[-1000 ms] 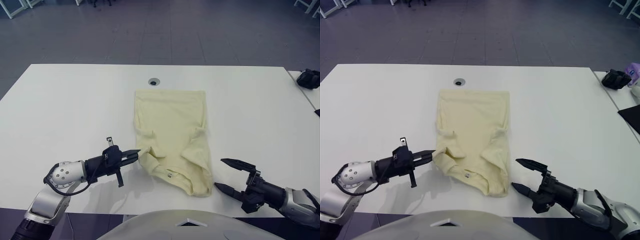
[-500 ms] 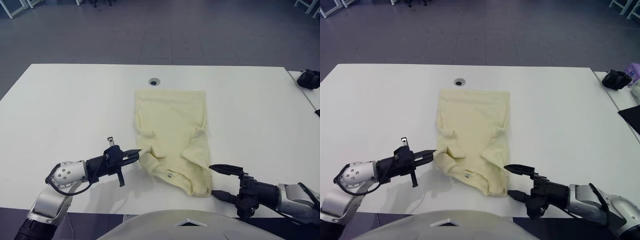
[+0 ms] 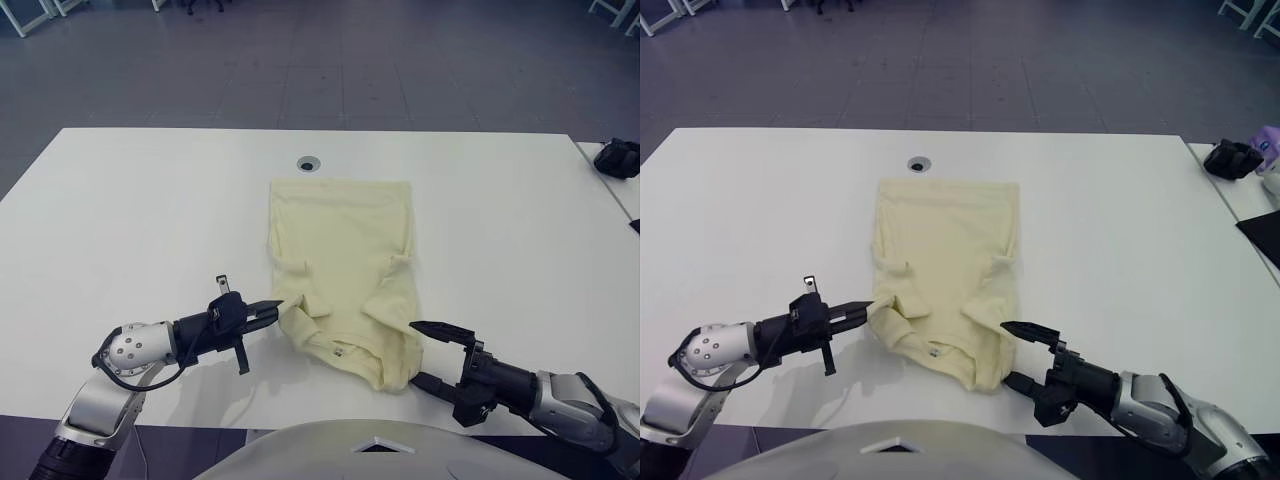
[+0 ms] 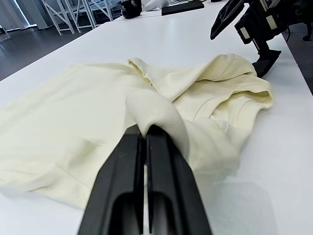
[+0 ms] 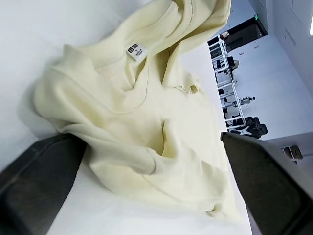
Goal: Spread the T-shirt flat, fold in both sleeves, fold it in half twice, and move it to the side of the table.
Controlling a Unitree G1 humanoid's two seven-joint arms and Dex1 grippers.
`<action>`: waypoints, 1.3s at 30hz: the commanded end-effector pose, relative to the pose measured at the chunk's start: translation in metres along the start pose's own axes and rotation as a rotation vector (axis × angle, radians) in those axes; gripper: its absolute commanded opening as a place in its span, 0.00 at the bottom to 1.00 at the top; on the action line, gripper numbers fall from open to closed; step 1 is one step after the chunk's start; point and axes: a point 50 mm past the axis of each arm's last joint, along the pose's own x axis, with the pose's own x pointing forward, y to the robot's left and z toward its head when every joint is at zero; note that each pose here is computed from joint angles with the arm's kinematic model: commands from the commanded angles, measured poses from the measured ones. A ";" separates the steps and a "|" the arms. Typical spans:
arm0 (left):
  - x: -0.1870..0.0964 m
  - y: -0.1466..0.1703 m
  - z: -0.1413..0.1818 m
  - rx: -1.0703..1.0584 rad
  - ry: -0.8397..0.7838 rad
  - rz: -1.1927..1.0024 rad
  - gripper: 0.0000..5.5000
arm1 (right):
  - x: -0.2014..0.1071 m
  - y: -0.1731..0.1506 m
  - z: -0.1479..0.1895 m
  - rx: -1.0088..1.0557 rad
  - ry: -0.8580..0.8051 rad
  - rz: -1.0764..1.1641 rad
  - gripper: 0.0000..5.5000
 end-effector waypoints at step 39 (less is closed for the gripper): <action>-0.003 -0.001 -0.007 0.004 0.033 0.051 0.00 | -0.030 0.029 0.003 0.189 0.212 0.224 0.36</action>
